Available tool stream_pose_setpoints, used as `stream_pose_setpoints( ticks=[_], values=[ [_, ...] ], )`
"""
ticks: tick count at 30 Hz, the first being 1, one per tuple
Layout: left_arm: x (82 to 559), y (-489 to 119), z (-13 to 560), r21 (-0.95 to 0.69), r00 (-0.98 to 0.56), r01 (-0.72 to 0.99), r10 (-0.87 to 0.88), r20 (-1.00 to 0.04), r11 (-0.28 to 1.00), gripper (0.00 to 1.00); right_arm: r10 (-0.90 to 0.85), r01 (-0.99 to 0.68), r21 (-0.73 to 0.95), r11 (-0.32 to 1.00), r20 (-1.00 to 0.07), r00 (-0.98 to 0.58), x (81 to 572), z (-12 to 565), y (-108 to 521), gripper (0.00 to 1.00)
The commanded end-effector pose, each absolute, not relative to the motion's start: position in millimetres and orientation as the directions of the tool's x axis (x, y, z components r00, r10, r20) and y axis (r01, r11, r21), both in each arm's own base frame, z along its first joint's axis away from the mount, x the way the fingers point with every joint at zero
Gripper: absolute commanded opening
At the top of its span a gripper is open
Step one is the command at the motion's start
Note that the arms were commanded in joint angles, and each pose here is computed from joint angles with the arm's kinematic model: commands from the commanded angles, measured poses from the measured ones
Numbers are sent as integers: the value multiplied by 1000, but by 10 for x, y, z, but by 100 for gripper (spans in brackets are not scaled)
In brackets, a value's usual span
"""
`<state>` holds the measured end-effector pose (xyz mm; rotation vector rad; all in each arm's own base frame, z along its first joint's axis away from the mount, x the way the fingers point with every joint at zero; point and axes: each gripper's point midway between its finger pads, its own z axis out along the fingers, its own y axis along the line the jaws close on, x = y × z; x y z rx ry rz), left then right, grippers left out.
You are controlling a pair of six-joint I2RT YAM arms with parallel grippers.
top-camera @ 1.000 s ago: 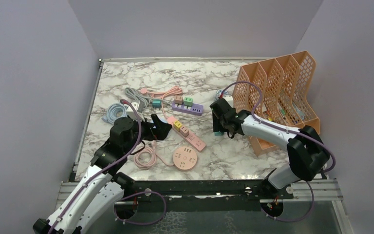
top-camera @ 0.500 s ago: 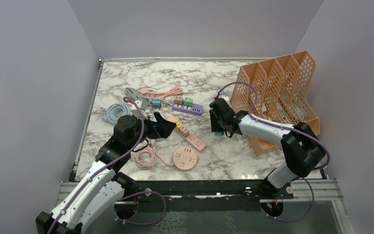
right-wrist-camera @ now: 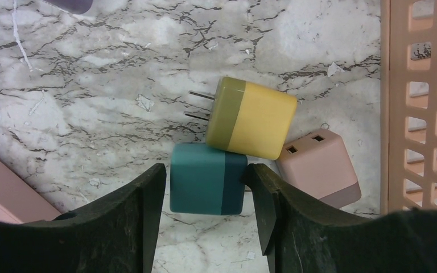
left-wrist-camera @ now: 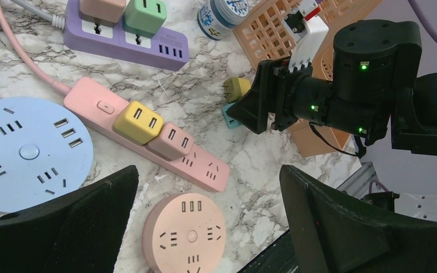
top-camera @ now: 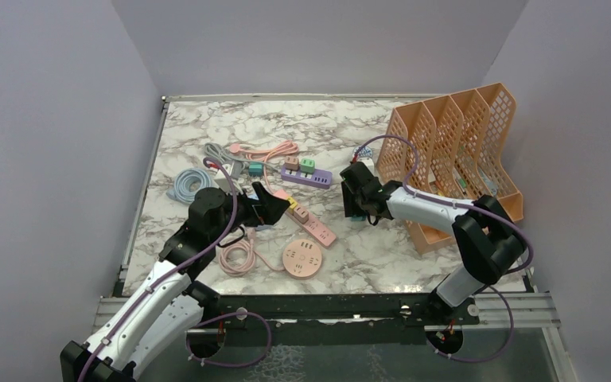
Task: Insert the plug
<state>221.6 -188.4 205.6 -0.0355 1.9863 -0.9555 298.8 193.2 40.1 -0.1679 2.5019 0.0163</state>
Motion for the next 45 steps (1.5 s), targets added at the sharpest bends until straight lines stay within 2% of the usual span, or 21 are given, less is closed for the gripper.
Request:
stream_pose_setpoints(
  ticks=[1,7,15,24,31,37,39,42,45],
  values=[
    [2208,-1917,2082,-648,-588,344,-382,-713,680,97,-119,-103,-60,993,-562,-818,2934,261,1845,57],
    [2206,-1910,2065,-648,-589,340,-383,-712,682,97,-114,-93,-65,994,-572,-813,2940,328,1820,59],
    [2202,-1901,2035,-647,-590,335,-383,-711,685,97,-101,-112,-23,993,-631,-769,3002,645,1877,66],
    [2206,-1890,2012,-645,-589,328,-384,-711,690,97,-110,-122,-20,992,-590,-800,2941,478,1898,66],
    [2212,-1888,1991,-642,-591,326,-381,-711,694,97,-120,-140,-8,990,-565,-816,2932,335,1961,58],
    [2214,-1883,1972,-640,-592,322,-379,-711,697,97,-128,-147,-10,989,-553,-823,2930,256,1977,47],
    [2213,-1884,1961,-640,-595,321,-377,-710,698,97,-122,-151,5,989,-559,-820,2930,276,2000,39],
    [2212,-1905,1936,-644,-607,320,-372,-703,695,97,-108,-180,67,981,-582,-806,2916,390,2096,33],
    [2202,-1975,1924,-652,-628,337,-354,-693,679,95,-76,-246,193,950,-620,-781,2873,684,2300,32]
  ],
)
